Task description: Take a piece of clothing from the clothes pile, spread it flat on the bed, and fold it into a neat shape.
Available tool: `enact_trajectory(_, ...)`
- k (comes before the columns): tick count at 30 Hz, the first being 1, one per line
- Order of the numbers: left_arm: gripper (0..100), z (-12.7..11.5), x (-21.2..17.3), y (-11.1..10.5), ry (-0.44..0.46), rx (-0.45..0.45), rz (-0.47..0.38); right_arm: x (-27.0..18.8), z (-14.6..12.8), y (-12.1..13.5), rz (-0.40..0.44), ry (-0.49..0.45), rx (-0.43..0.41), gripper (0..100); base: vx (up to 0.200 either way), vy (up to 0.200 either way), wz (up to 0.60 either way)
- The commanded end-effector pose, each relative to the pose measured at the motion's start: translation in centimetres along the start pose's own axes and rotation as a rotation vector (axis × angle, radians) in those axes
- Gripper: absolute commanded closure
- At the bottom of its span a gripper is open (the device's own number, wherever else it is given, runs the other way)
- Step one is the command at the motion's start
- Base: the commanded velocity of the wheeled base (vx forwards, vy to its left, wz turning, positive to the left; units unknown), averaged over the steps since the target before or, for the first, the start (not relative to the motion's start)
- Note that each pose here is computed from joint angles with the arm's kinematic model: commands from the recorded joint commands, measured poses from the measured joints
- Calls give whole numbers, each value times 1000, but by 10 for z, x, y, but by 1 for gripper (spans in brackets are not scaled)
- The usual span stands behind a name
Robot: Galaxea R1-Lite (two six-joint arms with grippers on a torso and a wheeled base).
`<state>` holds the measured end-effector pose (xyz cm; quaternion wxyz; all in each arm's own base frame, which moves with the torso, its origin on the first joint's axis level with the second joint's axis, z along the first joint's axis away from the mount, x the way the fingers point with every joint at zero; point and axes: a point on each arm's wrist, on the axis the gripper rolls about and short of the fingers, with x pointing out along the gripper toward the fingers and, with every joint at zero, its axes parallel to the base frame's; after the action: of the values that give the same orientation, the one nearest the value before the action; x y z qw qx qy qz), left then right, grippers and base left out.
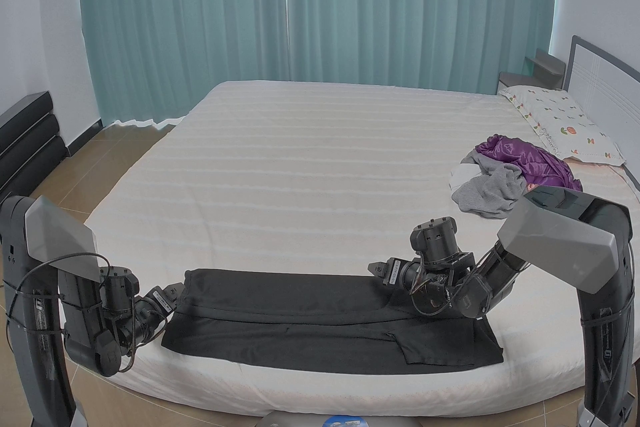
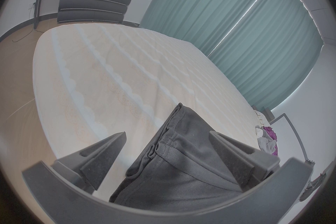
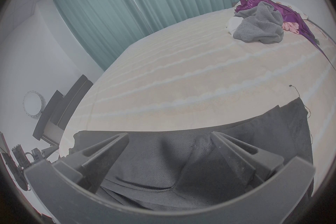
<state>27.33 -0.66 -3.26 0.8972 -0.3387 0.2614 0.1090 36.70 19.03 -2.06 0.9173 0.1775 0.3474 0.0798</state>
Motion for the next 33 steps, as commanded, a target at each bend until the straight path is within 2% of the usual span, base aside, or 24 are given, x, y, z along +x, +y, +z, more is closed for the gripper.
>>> enact_trajectory(1,0,-3,1,1,9,2,7,6,-1,3,2,7,-3,0,0,0,0)
enact_trajectory(9,0,-3,2,1,9,2,5,25,-10,9,1,35,28,0,0,0,0)
enact_trajectory(11,0,-2,3,0,4,2,2,22,-7,12,13,19,79,0,0,0,0)
enact_trajectory(14,0,-1,3,0,2,0,1,17,0,15,23,6,109,0,0,0,0)
enact_trajectory(17,0,-1,2,0,1,0,-3,0,19,13,31,-34,160,0,0,0,0)
enact_trajectory(22,0,2,0,-3,-8,1,-13,-35,46,-14,0,-75,288,0,0,0,0)
enact_trajectory(23,0,2,0,-3,-9,1,-14,-36,47,-15,1,-75,292,0,0,0,0)
enact_trajectory(25,0,4,-1,-6,-16,9,-27,-56,42,-32,-7,-52,369,0,0,0,0)
enact_trajectory(27,0,6,-1,-8,-16,15,-47,-64,40,-41,-5,-54,402,0,0,0,0)
enact_trajectory(30,0,11,0,-14,44,62,-157,-89,23,-73,-15,-78,469,0,0,0,0)
enact_trajectory(32,0,13,5,-16,62,104,-185,-100,14,-89,-27,-89,493,0,0,0,0)
enact_trajectory(33,0,14,11,-17,65,152,-188,-106,8,-99,-32,-92,509,0,0,0,0)
